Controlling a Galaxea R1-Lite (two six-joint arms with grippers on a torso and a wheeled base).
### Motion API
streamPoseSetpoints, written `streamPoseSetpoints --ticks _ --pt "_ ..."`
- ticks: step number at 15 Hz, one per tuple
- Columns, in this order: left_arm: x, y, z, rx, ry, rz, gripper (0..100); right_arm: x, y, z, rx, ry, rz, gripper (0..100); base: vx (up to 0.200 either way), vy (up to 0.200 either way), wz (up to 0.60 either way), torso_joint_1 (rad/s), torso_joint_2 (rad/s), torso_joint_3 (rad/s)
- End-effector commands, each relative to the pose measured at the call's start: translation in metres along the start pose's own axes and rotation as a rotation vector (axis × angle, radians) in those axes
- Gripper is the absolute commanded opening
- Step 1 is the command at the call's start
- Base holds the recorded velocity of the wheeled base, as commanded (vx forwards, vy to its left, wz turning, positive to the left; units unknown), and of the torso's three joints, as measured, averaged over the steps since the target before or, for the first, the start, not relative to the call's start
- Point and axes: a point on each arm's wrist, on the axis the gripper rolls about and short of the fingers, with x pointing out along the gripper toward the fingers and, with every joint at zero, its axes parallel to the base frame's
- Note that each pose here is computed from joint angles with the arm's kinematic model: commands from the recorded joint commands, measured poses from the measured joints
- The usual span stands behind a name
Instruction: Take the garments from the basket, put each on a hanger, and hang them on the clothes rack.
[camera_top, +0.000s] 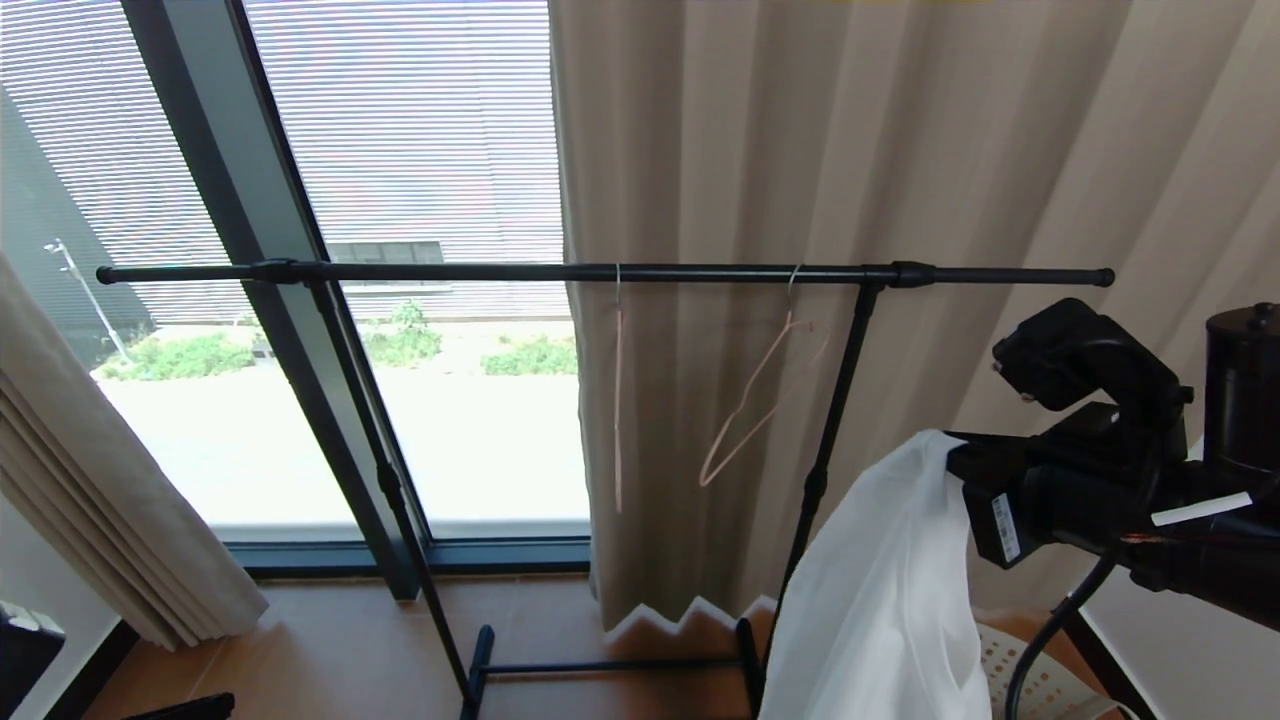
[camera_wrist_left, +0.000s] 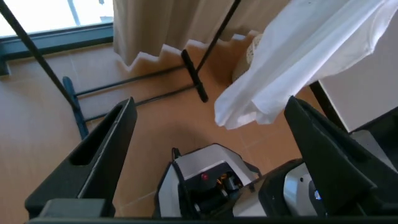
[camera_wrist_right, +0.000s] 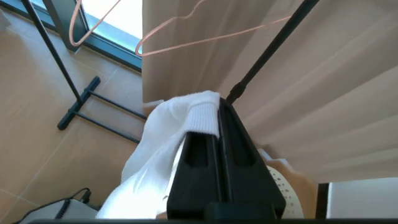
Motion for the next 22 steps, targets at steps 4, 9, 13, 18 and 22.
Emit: streamPoseSetpoints --ticks 4,9,13,18,22 --pt "0.049 -0.014 0.024 -0.047 0.205 -0.08 100 0.013 0.025 0.001 0.068 0.03 0.065 0 0.0 0.0 0.0 0.0 0.0 0.0" --pt "0.06 -0.015 0.03 -0.052 0.201 -0.06 100 0.014 0.034 -0.001 0.096 0.04 0.096 0 0.0 0.0 0.0 0.0 0.0 0.0" --pt "0.063 -0.023 0.039 -0.02 0.182 -0.075 100 0.018 0.036 -0.001 0.098 0.051 0.096 0 0.0 0.0 0.0 0.0 0.0 0.0" --pt "0.102 -0.047 0.071 0.031 0.195 -0.101 100 0.068 0.063 0.034 0.09 0.027 0.075 0 0.0 0.0 0.0 0.0 0.0 0.0" --pt "0.144 -0.069 0.081 0.013 0.226 -0.077 100 0.085 0.069 0.042 0.109 0.017 -0.031 0 0.0 0.0 0.0 0.0 0.0 0.0"
